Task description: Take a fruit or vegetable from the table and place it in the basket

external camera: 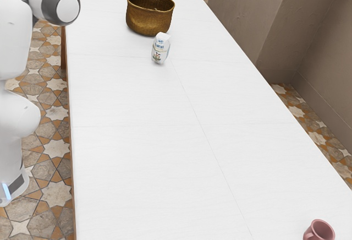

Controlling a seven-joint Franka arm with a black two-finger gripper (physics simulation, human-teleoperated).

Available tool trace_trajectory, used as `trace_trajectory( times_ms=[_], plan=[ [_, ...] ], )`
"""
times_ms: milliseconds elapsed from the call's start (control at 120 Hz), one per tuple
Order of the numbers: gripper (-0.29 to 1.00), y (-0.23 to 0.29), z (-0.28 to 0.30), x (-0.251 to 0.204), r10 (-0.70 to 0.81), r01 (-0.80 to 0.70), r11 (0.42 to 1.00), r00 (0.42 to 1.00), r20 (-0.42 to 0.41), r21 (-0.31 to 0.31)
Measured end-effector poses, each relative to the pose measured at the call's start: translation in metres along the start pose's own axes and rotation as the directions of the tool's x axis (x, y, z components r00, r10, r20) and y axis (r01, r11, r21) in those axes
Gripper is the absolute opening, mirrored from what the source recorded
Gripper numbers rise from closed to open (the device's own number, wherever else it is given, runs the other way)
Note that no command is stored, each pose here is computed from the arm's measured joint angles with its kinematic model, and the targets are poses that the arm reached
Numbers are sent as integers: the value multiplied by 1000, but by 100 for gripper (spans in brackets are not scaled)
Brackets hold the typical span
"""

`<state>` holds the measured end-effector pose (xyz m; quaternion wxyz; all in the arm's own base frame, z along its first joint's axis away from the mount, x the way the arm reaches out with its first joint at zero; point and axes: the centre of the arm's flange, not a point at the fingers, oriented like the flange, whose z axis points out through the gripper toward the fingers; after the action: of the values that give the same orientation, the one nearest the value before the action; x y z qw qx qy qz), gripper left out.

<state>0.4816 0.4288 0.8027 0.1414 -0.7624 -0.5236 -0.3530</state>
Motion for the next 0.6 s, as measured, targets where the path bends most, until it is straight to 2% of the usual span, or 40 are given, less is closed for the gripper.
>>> trace_trajectory(
  times_ms=[283,600],
  plan=[
    [17,-1,-7,8,14,-15,1000,998,-56,-25],
    [16,-14,-12,20,66,-66,998,988,-140,5]
  ],
)
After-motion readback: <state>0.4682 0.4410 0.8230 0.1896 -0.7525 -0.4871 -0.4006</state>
